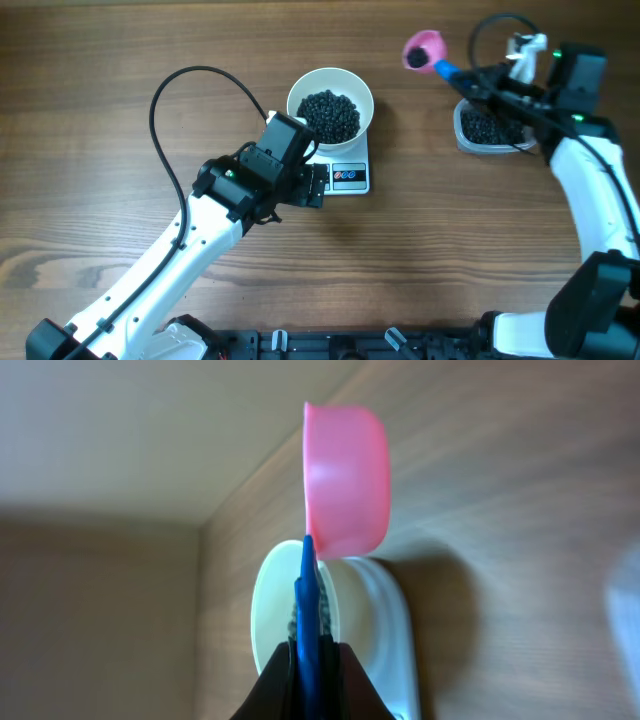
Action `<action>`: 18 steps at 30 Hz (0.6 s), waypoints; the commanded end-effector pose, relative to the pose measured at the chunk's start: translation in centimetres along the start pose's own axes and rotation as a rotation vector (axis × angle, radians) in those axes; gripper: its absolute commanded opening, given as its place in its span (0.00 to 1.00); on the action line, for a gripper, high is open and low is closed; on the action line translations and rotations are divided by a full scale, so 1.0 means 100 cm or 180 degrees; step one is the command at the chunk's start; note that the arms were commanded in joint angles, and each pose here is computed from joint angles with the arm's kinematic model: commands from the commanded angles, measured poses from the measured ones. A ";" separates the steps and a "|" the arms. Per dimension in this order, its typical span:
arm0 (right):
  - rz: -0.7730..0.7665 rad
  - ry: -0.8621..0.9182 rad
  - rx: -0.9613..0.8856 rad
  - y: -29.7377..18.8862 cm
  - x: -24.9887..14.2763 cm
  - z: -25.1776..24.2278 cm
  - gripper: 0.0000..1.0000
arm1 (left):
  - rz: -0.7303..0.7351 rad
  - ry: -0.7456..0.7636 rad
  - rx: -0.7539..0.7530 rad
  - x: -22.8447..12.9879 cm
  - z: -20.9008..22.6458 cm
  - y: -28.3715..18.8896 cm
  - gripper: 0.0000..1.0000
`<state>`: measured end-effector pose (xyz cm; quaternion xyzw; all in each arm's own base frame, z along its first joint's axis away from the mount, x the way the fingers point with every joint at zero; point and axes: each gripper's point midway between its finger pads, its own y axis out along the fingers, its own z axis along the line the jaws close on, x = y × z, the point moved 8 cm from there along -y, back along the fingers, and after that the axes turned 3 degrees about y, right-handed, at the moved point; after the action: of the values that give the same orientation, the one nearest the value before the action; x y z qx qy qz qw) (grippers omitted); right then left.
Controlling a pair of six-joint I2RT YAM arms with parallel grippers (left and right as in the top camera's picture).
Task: Scoop item into bowl and weigh 150g on scale
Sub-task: 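Move the empty scoop with the right gripper back to the bean tub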
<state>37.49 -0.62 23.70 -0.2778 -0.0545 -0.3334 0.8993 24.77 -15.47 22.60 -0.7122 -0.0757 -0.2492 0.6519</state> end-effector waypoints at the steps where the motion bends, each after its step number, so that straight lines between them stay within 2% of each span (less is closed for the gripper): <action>1: -0.0196 -0.0028 -0.0032 -0.038 0.011 -0.009 0.04 | 0.0034 0.0008 0.0005 -0.001 0.002 0.003 1.00; 11: -0.0768 -0.0129 -0.0645 -0.115 0.013 -0.027 0.04 | 0.0034 0.0008 0.0005 -0.001 0.002 0.003 1.00; 15: -0.0760 -0.0445 -0.0857 -0.124 0.008 -0.028 0.04 | 0.0034 0.0008 0.0005 -0.001 0.002 0.003 1.00; 18: -0.0682 -0.0510 -0.1304 -0.124 0.002 -0.042 0.04 | 0.0034 0.0008 0.0005 -0.001 0.002 0.003 1.00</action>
<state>29.84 -10.19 26.74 -0.3920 -0.0626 -0.4281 0.8119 24.77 -15.47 22.60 -0.7122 -0.0757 -0.2492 0.6519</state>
